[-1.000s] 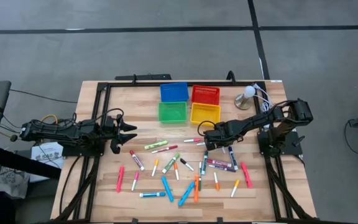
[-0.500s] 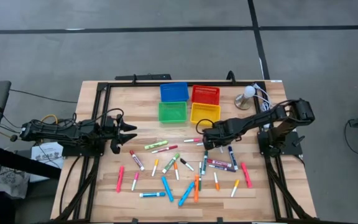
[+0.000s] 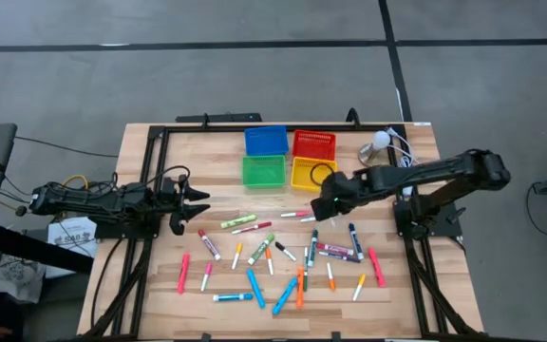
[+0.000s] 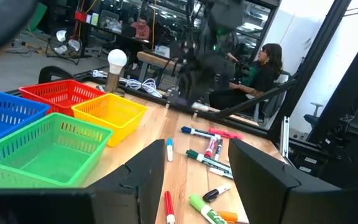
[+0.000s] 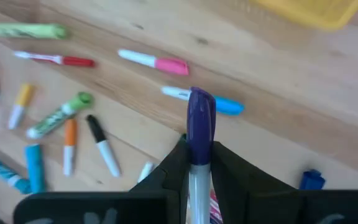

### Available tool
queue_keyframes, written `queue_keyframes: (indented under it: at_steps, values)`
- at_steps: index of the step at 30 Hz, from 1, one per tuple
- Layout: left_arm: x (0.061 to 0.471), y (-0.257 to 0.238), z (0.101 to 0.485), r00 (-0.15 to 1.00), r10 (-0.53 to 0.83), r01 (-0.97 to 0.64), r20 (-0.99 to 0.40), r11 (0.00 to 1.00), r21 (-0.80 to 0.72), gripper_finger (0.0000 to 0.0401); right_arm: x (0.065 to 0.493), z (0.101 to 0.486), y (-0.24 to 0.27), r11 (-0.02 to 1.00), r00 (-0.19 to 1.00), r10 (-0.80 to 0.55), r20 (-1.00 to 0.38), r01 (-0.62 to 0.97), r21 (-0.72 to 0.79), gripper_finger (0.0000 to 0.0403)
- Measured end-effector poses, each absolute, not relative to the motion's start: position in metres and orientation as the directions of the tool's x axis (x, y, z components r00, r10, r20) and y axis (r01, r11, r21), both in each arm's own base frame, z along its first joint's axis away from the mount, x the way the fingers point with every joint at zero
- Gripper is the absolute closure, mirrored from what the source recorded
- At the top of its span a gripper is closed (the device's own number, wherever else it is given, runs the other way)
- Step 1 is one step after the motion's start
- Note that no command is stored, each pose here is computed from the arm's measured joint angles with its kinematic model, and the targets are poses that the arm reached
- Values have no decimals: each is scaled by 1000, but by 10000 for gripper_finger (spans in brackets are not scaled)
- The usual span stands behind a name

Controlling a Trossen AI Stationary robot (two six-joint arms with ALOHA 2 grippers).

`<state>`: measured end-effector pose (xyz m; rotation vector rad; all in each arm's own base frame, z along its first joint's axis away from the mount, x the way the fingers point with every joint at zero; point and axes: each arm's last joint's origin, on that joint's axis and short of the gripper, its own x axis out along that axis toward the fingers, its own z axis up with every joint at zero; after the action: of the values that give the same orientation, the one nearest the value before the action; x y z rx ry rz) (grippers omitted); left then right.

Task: Pick & Place Markers
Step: Put the purple highlighter into the red bin

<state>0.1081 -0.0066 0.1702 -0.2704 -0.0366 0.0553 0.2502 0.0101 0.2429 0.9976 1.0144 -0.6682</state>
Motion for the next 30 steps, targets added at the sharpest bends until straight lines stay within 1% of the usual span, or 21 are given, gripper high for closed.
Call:
queue_keyframes:
  at_steps: [4,9,15,19,22,25,30]
  values:
    - [108,-7,170,998,59,-50,29,962,-268,224,241,258,3,441,466,-29,-884,800,407,353]
    - [108,-7,170,998,59,-49,30,962,-268,224,237,269,-8,443,534,-61,-843,772,456,353]
    - [108,-7,171,998,59,-48,32,962,-269,224,243,270,-29,453,569,-117,-814,760,466,353]
    - [108,-7,171,998,59,-47,37,962,-269,224,249,269,-52,467,593,-181,-785,754,462,353]
    - [108,-7,172,997,59,-44,46,962,-271,224,250,268,-73,482,606,-234,-761,752,450,353]
    - [108,-7,173,997,59,-41,56,961,-272,224,247,267,-94,505,594,-282,-753,760,410,353]
    - [109,-7,173,997,59,-41,59,961,-273,224,235,263,-130,534,546,-360,-756,785,312,353]
